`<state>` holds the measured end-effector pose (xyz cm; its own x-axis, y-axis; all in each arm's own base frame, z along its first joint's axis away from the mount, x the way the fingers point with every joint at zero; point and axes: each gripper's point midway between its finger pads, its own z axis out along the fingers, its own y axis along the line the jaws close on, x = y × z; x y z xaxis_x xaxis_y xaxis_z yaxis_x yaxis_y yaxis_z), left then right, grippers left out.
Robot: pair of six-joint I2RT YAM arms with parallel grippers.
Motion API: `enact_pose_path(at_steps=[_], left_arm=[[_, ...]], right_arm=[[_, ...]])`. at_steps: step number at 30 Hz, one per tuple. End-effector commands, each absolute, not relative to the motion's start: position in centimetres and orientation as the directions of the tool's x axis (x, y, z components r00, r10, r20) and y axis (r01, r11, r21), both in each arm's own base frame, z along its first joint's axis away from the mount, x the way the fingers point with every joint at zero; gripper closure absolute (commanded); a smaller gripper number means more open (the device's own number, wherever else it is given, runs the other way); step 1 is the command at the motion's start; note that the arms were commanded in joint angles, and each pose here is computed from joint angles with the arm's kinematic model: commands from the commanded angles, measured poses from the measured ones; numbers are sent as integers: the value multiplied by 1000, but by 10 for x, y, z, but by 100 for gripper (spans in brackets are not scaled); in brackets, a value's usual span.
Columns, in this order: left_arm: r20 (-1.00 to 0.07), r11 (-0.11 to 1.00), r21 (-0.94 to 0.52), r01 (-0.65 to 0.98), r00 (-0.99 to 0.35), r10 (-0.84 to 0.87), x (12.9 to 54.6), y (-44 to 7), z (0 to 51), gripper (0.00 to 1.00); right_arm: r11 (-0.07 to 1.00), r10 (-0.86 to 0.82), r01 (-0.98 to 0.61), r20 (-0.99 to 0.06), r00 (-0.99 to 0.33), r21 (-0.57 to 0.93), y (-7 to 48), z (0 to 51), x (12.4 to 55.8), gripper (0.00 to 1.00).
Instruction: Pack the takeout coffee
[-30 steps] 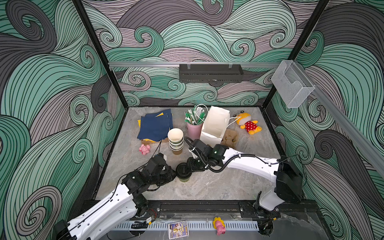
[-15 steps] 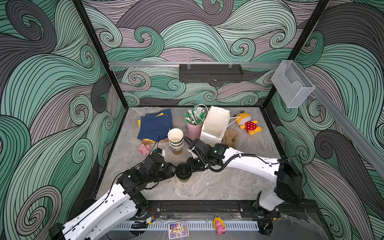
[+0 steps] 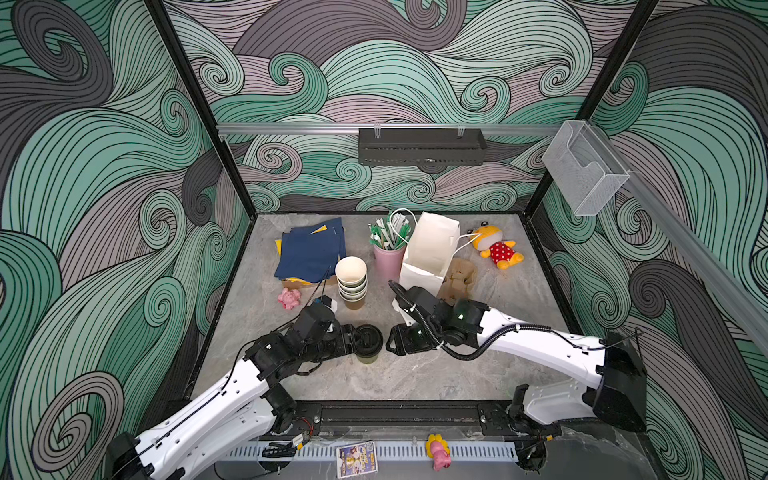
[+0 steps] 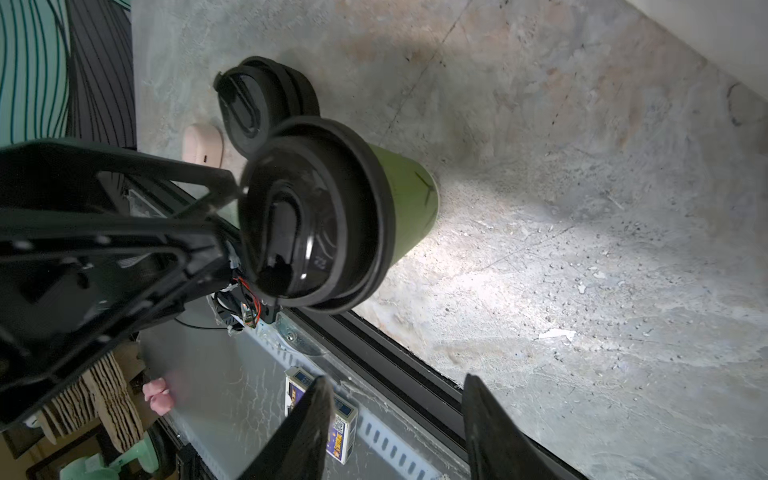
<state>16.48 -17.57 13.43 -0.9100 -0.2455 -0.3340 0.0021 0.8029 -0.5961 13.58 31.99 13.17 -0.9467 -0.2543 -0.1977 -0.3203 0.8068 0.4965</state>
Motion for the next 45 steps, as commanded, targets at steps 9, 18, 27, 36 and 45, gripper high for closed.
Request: enact_pose_path(at_steps=[9, 18, 27, 36, 45], left_arm=[[-353, 818, -575, -26, -894, -277, 175, -170, 126, 41], [-329, 837, -546, -50, -905, -269, 174, -168, 111, 52], [-292, 840, -536, -91, -913, -285, 168, -164, 98, 56], [-358, 835, -548, -52, -887, -290, 178, -164, 116, 50], [-489, 830, -555, 53, -828, -275, 194, -166, 176, 33]], right_arm=[[752, -248, -299, -168, -954, 588, 354, 121, 134, 47], [804, -222, -266, -147, -964, 532, 348, 102, 140, 49], [899, -204, -230, -107, -973, 374, 316, 73, 140, 51], [821, -253, -310, -181, -950, 480, 336, 117, 140, 49], [796, -263, -379, -294, -919, 472, 311, 161, 141, 49]])
